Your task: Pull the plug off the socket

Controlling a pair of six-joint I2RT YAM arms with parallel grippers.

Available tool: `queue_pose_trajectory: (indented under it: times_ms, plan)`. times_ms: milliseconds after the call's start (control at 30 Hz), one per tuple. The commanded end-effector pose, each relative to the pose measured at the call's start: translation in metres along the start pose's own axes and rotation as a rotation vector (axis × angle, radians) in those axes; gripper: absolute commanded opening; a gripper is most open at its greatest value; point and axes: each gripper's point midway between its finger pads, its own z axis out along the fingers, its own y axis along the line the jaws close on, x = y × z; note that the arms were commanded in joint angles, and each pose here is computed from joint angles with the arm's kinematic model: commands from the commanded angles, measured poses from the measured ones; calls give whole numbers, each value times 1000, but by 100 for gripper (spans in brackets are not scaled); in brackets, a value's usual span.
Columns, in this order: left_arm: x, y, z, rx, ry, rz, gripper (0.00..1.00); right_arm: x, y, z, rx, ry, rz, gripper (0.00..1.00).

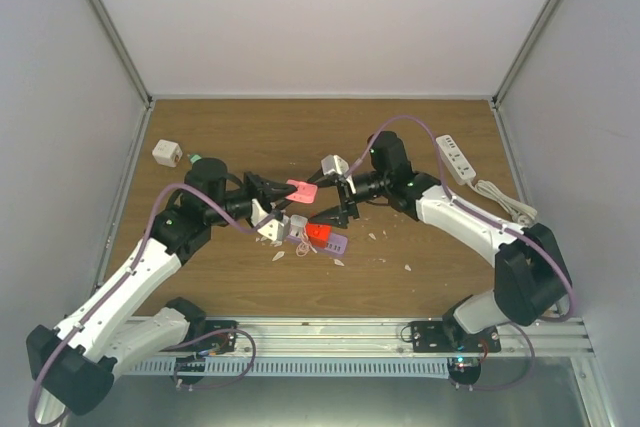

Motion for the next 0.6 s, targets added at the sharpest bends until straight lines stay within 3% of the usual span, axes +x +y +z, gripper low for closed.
queue_pose_trajectory:
  times_ms: [0, 367, 567]
  plan:
    - [-1, 3, 3, -9, -7, 13, 0, -24, 14, -6, -24, -32, -109, 91]
    - [3, 7, 10, -4, -3, -10, 0, -30, 24, -9, -6, -22, -214, 89]
    - [6, 19, 12, -29, 10, -47, 0, -24, 28, -9, -6, 3, -254, 82]
